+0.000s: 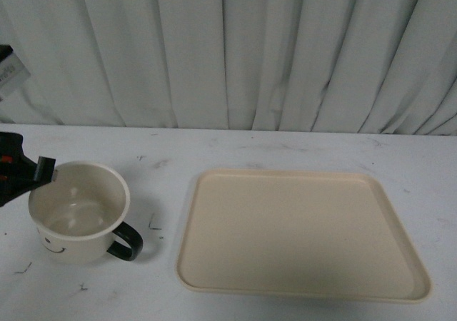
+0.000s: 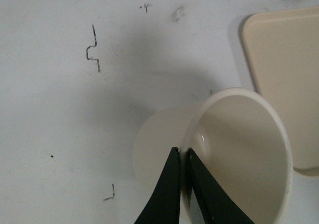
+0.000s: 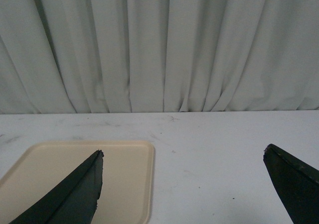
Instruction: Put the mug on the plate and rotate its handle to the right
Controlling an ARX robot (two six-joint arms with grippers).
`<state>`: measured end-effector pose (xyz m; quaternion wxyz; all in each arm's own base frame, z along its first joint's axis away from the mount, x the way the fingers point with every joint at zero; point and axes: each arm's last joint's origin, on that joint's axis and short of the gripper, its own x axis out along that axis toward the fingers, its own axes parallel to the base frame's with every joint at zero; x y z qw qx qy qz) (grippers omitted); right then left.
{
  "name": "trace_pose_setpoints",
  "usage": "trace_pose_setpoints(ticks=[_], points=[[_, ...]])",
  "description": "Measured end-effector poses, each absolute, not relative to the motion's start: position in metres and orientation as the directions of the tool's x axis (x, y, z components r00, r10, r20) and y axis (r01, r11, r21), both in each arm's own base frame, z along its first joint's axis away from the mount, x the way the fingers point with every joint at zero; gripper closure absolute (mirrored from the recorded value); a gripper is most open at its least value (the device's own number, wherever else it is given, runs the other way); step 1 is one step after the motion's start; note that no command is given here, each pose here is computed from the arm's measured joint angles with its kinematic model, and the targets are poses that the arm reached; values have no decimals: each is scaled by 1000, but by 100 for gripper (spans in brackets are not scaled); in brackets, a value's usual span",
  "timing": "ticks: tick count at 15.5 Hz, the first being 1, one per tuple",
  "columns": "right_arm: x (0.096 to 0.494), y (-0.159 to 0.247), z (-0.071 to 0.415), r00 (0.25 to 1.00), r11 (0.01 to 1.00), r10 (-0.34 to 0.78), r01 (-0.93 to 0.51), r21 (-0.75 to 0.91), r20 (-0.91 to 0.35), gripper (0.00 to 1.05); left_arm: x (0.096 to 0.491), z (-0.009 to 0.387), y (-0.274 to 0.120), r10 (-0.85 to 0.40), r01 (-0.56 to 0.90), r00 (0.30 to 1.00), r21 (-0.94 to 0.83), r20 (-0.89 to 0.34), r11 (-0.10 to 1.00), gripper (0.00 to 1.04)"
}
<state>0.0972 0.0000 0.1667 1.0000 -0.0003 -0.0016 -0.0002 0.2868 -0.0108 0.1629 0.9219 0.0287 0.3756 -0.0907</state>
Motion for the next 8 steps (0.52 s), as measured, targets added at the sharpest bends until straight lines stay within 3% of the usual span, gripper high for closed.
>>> trace_pose_setpoints(ticks=[5, 8], points=[[97, 0, 167, 1000, 1000, 0, 0, 0, 3, 6, 286, 207, -48, -217, 239, 778, -41, -590, 970, 102], [97, 0, 167, 1000, 1000, 0, 0, 0, 3, 6, 283, 212, -86, -278, 235, 778, -149, -563, 960, 102]])
